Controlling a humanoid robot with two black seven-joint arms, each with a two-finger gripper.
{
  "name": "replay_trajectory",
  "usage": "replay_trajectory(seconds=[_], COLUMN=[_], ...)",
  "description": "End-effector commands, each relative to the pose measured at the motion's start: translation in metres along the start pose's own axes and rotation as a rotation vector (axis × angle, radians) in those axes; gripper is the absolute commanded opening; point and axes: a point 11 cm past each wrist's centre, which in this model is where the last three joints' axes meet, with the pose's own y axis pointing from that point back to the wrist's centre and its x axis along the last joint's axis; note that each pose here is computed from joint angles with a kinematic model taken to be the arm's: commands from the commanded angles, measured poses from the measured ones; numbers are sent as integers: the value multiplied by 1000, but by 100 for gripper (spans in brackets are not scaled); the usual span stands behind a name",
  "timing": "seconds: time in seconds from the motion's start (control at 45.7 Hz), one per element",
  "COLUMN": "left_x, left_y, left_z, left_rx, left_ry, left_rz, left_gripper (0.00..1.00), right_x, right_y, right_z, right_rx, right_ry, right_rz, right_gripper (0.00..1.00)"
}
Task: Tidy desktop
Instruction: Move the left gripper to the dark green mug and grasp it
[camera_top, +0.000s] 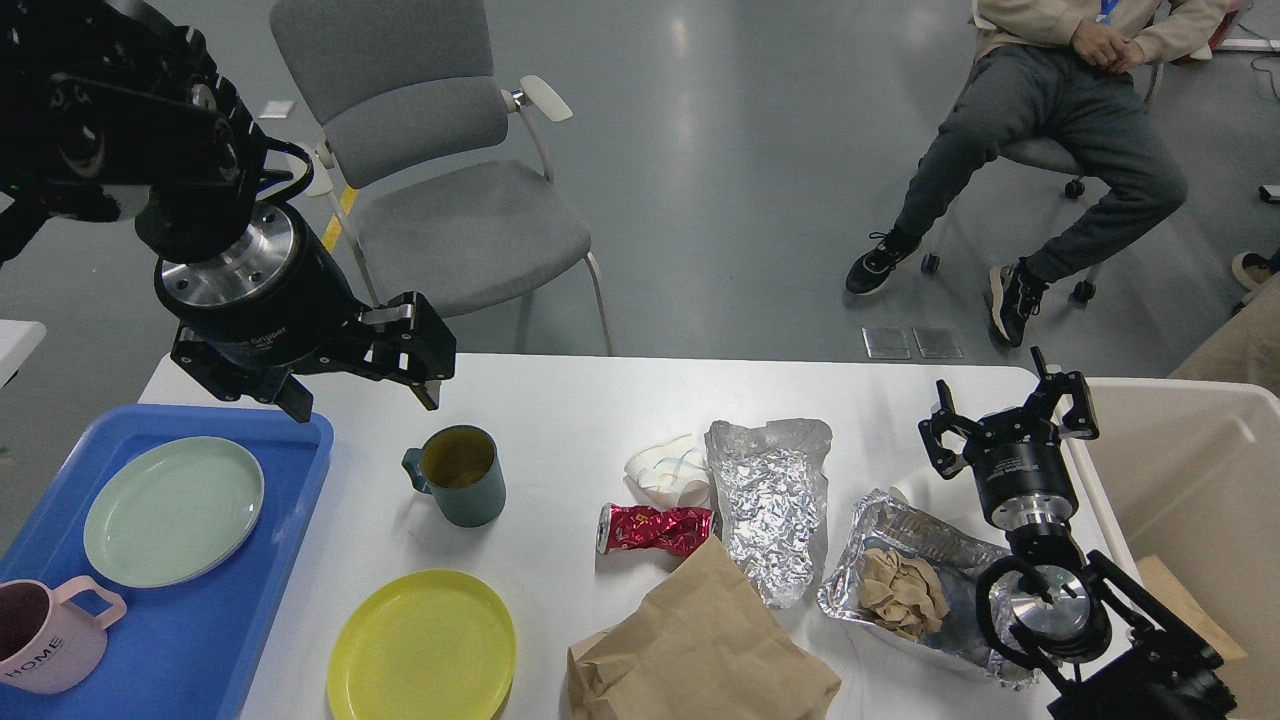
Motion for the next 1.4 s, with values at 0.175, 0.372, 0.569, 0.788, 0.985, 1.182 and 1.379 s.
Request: replay_trajectory(seconds=[0.175, 0.372, 0.569, 0.788, 0.985, 1.182, 1.379], left_x=[-5, 5, 28, 33, 31, 17, 21], left_y=[0, -13, -63, -156, -208, -257, -281], left_z=[2, -12, -41, -75, -94, -89, -85], left_rx=[-27, -59, -58, -48, -15, 43, -2], left_ry=[14, 65, 134, 291, 433, 461, 488], left_rz=[2, -1, 2, 61, 149, 161, 187], left_gripper=[95, 96, 95, 94, 93, 93, 93], right_x=[0, 0, 0, 0, 0, -1, -1], right_y=[0, 0, 0, 0, 0, 0, 0], right_z=[0, 0, 0, 0, 0, 0, 0], right_rx=[1, 1, 1, 1, 1, 0, 1], right_ry=[-1, 0, -1, -1, -1, -1, -1], right_rz=[0, 0, 0, -1, -1, -1, -1], right_gripper=[100, 100, 100, 100, 100, 100, 100])
